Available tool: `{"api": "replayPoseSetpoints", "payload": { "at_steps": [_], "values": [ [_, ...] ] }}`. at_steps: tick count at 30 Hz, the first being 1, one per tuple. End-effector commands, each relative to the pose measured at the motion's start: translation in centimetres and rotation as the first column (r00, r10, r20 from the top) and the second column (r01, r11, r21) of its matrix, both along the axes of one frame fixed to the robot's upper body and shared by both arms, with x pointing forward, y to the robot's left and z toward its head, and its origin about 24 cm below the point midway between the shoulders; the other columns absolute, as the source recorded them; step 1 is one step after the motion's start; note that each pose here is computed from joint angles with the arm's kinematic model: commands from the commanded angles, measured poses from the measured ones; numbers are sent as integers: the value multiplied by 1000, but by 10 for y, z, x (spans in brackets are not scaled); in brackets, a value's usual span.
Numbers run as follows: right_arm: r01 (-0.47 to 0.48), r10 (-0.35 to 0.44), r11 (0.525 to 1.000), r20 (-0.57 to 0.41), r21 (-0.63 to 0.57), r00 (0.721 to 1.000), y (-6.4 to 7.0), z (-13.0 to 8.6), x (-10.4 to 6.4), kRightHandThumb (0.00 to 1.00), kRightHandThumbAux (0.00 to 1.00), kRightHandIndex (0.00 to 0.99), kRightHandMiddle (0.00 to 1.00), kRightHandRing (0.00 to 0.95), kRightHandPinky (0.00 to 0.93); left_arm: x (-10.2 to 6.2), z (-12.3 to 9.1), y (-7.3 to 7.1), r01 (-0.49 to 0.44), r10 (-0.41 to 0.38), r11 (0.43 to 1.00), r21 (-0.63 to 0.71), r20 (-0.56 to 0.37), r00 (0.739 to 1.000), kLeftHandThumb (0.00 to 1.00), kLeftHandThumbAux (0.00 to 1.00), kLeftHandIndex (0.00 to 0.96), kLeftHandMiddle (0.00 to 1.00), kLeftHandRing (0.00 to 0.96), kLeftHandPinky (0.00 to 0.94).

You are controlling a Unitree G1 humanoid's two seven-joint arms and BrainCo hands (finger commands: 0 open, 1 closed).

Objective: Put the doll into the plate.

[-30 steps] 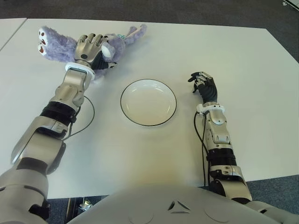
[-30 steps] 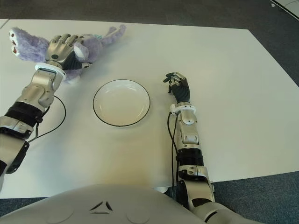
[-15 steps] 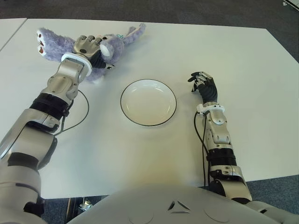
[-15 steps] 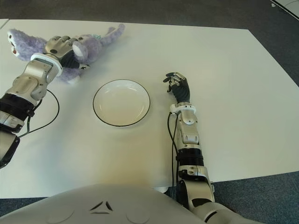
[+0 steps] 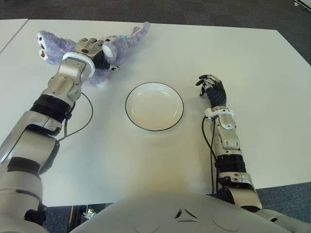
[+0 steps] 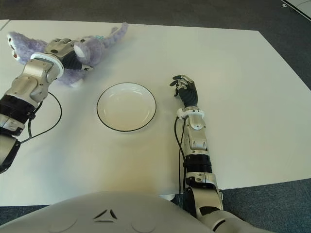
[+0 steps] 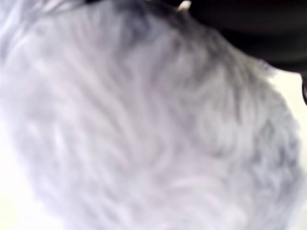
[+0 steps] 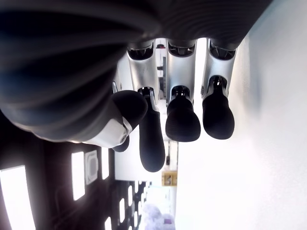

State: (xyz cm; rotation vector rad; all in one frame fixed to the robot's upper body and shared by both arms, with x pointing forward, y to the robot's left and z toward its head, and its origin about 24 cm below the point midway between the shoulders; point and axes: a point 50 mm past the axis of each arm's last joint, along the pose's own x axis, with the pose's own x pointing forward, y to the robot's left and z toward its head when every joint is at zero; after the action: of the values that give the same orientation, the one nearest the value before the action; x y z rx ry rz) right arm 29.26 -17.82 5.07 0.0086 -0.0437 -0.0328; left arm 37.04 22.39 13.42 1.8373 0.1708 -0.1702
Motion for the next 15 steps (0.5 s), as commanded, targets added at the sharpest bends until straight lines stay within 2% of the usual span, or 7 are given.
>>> {"api": "replayPoseSetpoints", "payload": {
  "at_steps": [1,9,15],
  "values": [
    [40,-36,999,-143,25,989,-4,-36,-21,846,676,413,570,768,738,-4,-24,6,-100,97,995,-26,-92,991,95,198,0,0,0,38],
    [50,-47,999,-142,18,989,-5,-35,-21,847,675,417,570,765,727,-3,-27,5,-189,187,981,-52,-51,981,115,217,0,0,0,53],
    [63,-57,997,-143,37,988,-5,-34,-23,847,675,418,574,766,737,-3,-29,2,-251,256,962,-107,34,966,130,223,0,0,4,105]
  ]
}}
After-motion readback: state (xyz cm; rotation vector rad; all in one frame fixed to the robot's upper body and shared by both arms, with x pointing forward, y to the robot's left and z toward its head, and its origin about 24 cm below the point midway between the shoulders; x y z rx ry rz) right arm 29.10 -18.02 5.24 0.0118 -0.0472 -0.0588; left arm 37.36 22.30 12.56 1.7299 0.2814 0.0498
